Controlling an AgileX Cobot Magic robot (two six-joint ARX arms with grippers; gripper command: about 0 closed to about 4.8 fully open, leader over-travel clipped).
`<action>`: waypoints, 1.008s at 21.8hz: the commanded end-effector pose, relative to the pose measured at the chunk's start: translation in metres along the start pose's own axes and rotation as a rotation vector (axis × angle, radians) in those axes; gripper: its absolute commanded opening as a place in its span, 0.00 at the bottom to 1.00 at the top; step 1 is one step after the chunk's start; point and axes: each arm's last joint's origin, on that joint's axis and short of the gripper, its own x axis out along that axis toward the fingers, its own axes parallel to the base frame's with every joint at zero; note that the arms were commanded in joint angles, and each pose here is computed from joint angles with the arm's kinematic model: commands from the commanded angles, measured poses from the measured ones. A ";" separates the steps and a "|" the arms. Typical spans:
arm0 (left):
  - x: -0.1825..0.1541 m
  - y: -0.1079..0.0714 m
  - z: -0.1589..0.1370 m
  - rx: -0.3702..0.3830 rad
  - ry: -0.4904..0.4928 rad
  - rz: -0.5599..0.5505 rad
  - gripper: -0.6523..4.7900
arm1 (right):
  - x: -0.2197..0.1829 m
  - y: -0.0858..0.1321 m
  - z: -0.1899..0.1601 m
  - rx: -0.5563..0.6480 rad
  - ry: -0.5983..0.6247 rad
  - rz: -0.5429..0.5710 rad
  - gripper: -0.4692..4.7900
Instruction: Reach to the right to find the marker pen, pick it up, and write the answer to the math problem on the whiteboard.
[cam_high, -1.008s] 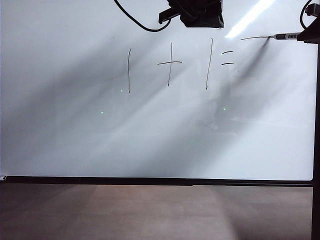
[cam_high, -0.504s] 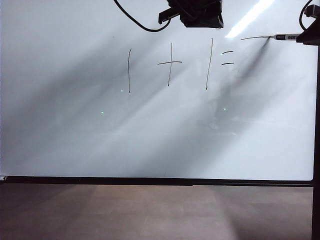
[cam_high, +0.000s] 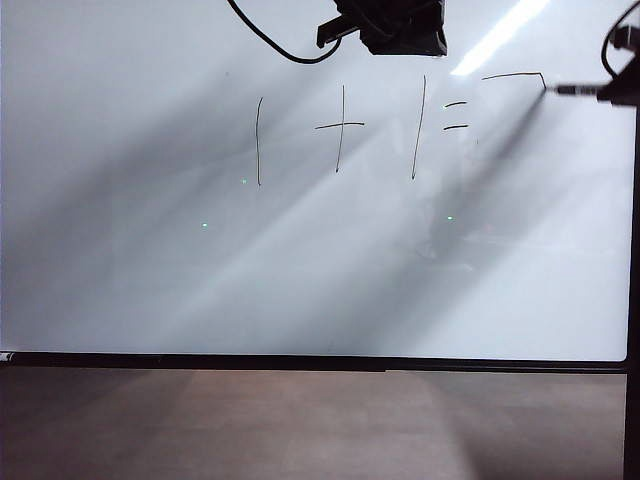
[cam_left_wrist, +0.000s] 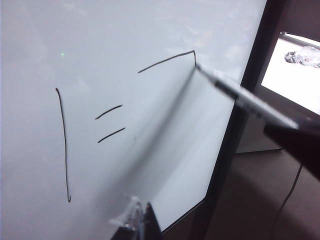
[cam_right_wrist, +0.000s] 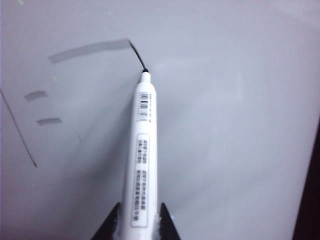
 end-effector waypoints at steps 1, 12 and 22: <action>-0.001 -0.001 0.002 0.002 -0.014 -0.004 0.11 | -0.001 -0.001 -0.005 0.008 0.010 -0.034 0.08; -0.001 -0.001 0.002 0.002 -0.014 -0.004 0.11 | 0.001 0.001 -0.009 0.014 0.025 -0.010 0.08; -0.001 -0.001 0.002 0.002 -0.013 -0.004 0.11 | 0.005 0.018 -0.012 0.020 0.042 0.054 0.08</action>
